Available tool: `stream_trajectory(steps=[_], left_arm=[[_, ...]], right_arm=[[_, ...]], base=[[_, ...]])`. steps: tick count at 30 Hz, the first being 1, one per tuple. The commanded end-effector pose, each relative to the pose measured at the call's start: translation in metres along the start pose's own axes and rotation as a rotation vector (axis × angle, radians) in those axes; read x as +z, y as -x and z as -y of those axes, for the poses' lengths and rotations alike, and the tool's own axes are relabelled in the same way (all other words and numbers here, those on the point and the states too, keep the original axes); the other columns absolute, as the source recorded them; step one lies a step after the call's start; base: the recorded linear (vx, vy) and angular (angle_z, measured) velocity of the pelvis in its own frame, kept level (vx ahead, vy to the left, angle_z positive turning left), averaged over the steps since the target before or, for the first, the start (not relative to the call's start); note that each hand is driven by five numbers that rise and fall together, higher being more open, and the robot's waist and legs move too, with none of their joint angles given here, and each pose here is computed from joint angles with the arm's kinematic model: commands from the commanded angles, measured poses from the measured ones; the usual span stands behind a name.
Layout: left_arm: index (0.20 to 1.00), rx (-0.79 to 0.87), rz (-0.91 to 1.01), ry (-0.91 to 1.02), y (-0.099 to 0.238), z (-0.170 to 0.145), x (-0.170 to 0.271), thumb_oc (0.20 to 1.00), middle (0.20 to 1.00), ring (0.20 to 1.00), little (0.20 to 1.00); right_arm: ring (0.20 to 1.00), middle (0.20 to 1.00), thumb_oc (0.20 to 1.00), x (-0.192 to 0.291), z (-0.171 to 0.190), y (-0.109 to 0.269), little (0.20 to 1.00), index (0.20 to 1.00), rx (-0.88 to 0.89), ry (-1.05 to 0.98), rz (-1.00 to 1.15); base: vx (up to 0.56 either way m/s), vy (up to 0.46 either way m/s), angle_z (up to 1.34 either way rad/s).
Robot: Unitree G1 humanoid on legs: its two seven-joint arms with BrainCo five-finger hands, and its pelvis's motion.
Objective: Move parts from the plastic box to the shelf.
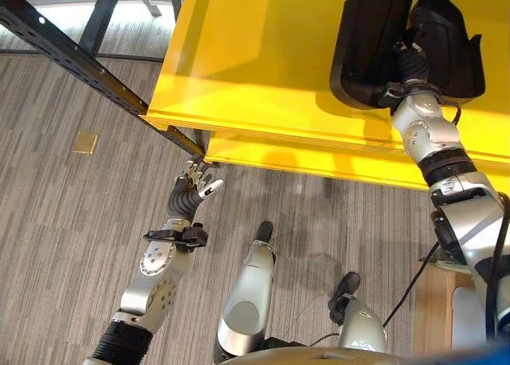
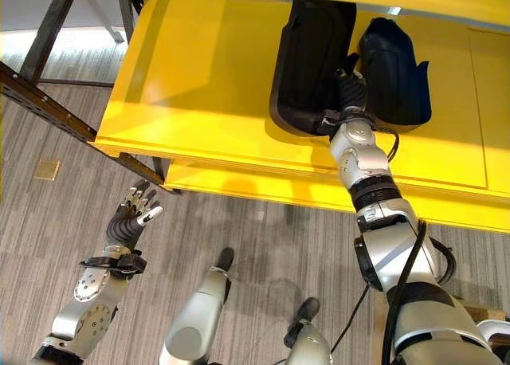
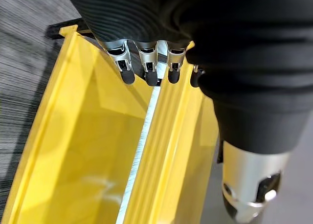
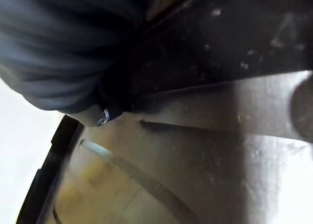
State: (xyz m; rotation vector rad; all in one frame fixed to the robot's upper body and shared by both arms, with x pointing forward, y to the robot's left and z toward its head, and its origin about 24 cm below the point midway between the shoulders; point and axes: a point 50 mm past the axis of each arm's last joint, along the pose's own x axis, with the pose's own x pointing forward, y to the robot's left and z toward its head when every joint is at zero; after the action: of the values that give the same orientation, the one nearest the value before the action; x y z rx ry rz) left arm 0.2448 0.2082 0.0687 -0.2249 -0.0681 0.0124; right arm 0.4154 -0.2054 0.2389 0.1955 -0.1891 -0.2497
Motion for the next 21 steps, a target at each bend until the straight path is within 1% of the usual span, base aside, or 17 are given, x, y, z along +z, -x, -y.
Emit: stream_trajectory(steps=[1, 7, 11, 12, 13, 17, 21], left_arm=[[1.0, -0.039, 0.112, -0.003, 0.005, 0.001, 0.024, 1.0, 1.0, 1.0, 1.0], [1.0, -0.082, 0.1, -0.004, 0.003, 0.008, 0.022, 1.0, 1.0, 1.0, 1.0], [1.0, -0.106, 0.1, -0.019, 0.0, 0.011, 0.023, 1.0, 1.0, 1.0, 1.0], [1.0, -0.137, 0.109, -0.033, -0.002, 0.017, 0.025, 1.0, 1.0, 1.0, 1.0], [1.0, -0.14, 0.109, -0.029, -0.003, 0.018, 0.025, 1.0, 1.0, 1.0, 1.0], [1.0, -0.152, 0.118, -0.008, -0.005, 0.024, 0.024, 1.0, 1.0, 1.0, 1.0], [1.0, -0.157, 0.118, 0.001, -0.004, 0.025, 0.024, 1.0, 1.0, 1.0, 1.0]], right_arm=[[0.2, 0.2, 0.2, 0.065, -0.014, -0.005, 0.2, 0.2, 0.045, -0.045, 0.212], [0.2, 0.2, 0.2, 0.078, -0.005, -0.009, 0.2, 0.2, -0.017, -0.09, 0.218], [0.2, 0.2, 0.2, 0.09, 0.012, -0.012, 0.2, 0.2, -0.088, -0.103, 0.233], [0.2, 0.2, 0.2, 0.101, 0.022, -0.013, 0.2, 0.2, -0.129, -0.079, 0.251], [0.2, 0.2, 0.2, 0.101, 0.025, -0.014, 0.2, 0.2, -0.143, -0.071, 0.249], [0.2, 0.2, 0.2, 0.116, 0.034, -0.015, 0.2, 0.2, -0.173, 0.049, 0.269], [0.2, 0.2, 0.2, 0.123, 0.039, -0.015, 0.2, 0.2, -0.189, 0.107, 0.28]], base=[[0.0, 0.0, 0.0], [0.0, 0.003, 0.03], [0.07, -0.021, 0.3], [0.04, 0.017, 0.32], [0.05, 0.024, 0.24], [0.06, 0.009, 0.08], [0.05, 0.002, 0.08]])
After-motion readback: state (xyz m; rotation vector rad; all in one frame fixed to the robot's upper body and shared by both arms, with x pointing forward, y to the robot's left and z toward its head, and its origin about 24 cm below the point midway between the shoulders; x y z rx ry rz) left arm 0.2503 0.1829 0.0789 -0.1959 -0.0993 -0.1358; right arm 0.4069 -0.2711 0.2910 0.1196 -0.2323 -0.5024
